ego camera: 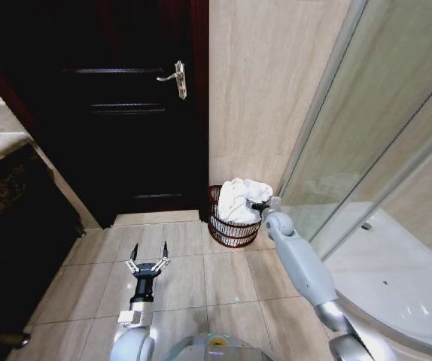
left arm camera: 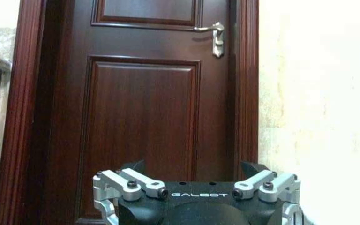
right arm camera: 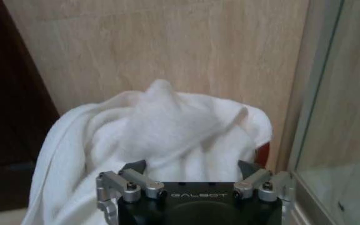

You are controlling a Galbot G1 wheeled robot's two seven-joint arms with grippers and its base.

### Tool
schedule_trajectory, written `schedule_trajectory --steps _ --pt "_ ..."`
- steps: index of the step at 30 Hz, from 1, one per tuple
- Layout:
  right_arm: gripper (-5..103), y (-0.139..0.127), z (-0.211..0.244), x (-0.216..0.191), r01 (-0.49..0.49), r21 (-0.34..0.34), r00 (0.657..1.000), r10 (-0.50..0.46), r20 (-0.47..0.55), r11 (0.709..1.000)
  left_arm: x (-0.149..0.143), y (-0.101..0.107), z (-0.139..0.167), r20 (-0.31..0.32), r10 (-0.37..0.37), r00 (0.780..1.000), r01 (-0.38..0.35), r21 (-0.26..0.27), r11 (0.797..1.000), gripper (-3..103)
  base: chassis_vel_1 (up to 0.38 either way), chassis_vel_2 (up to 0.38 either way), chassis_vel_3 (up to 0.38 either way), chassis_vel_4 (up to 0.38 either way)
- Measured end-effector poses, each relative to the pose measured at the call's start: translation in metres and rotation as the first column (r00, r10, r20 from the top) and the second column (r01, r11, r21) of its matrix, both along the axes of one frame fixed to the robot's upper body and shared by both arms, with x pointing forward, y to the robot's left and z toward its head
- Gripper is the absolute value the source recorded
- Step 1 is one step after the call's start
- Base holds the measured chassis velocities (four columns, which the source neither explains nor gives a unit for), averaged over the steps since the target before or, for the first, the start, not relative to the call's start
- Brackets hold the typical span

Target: Discard the used towel into the hamper.

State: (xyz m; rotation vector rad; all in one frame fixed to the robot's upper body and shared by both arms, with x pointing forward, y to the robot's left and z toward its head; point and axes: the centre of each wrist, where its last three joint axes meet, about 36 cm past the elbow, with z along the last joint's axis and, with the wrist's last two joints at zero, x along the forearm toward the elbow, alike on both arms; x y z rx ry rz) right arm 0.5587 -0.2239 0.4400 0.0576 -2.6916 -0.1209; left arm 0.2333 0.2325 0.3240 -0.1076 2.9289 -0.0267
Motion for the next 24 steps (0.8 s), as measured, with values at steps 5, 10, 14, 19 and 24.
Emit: schedule_trajectory --steps 5,10,14,19,24 --pt "100 -0.014 -0.002 -0.031 -0.008 -0.02 1.0 0.008 -0.01 1.0 0.002 -0.001 0.007 0.009 -0.004 1.0 0.004 0.002 1.0 100 0.0 0.0 0.0 0.0" --pt "100 -0.02 0.007 -0.052 -0.011 -0.033 1.0 0.012 0.023 0.999 0.005 -0.001 0.009 0.016 -0.003 1.0 0.003 -0.002 1.0 100 0.0 0.0 0.0 0.0" --pt "100 -0.023 0.019 -0.072 -0.001 -0.027 0.995 0.004 0.1 1.0 0.005 -0.001 0.01 0.019 0.0 1.0 0.0 -0.011 1.0 100 0.0 0.0 0.0 0.0" --pt "100 -0.02 0.021 -0.11 -0.011 -0.053 0.948 0.027 0.317 0.999 0.008 -0.001 0.008 0.023 0.007 1.0 -0.006 -0.029 1.0 100 0.0 0.0 0.0 0.0" --pt "100 -0.021 0.01 -0.141 0.017 -0.149 0.872 0.058 0.485 0.989 0.012 -0.003 0.008 0.032 -0.006 0.999 0.007 -0.047 0.999 100 0.0 0.0 0.0 0.0"
